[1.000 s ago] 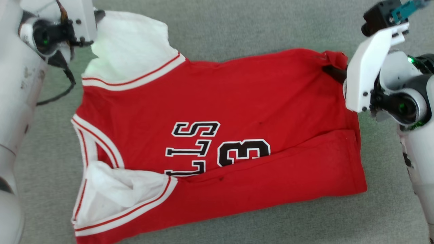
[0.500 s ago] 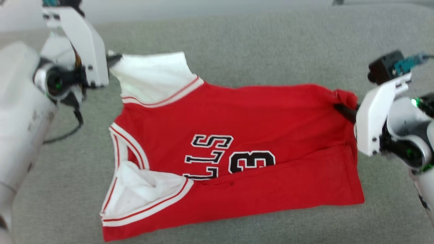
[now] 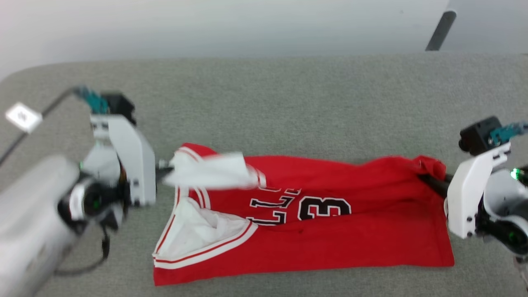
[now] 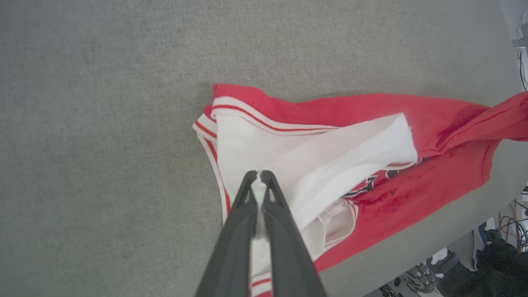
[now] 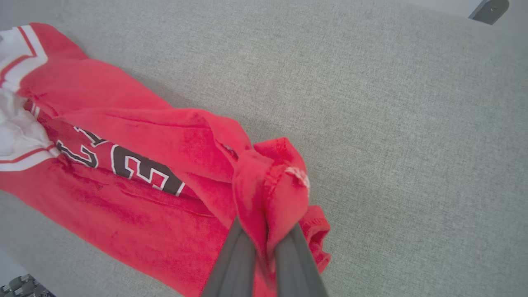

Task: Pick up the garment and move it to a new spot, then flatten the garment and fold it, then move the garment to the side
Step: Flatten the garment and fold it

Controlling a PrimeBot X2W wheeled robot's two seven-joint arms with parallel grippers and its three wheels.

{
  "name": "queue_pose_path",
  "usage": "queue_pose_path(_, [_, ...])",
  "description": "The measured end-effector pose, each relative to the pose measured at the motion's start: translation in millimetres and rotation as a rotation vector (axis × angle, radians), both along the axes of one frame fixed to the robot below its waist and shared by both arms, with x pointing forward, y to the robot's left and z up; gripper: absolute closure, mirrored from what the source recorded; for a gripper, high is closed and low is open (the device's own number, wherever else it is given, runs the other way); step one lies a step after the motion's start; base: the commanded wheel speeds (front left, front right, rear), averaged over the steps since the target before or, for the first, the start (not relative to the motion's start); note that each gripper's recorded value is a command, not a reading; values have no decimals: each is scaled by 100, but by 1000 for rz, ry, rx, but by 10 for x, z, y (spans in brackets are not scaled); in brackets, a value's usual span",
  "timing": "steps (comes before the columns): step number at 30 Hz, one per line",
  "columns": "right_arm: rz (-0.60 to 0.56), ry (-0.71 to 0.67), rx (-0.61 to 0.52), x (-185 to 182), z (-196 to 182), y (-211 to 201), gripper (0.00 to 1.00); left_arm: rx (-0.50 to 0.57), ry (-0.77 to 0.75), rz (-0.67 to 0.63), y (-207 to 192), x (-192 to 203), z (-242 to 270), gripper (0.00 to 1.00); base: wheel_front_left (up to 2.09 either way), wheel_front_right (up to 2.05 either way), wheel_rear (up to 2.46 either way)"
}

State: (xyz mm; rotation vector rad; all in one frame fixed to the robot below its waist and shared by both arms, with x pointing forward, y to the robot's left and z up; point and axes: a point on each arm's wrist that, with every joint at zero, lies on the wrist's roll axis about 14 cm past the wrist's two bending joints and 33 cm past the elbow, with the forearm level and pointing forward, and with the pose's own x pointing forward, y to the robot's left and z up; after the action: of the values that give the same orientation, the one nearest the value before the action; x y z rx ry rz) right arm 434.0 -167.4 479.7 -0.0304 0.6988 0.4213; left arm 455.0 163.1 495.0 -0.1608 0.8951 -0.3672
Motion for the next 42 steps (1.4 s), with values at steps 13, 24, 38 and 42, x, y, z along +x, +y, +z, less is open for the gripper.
queue_pose_path(13, [18, 54, 11, -329, -172, 70, 91, -46, 130, 53, -13, -727, -323, 98, 0, 0, 0])
queue_pose_path(24, [0, 77, 20, -487, -176, 61, 0, -114, 159, 68, -117, -865, -443, 0, 0, 0, 0])
queue_pose_path(38, [-118, -10, 111, -630, 100, -75, 0, -142, -138, 121, 36, -697, -4, 0, 0, 0, 0])
queue_pose_path(42, [-177, -44, 132, -725, 142, -183, 0, -155, -276, 146, 111, -683, 143, 0, 0, 0, 0])
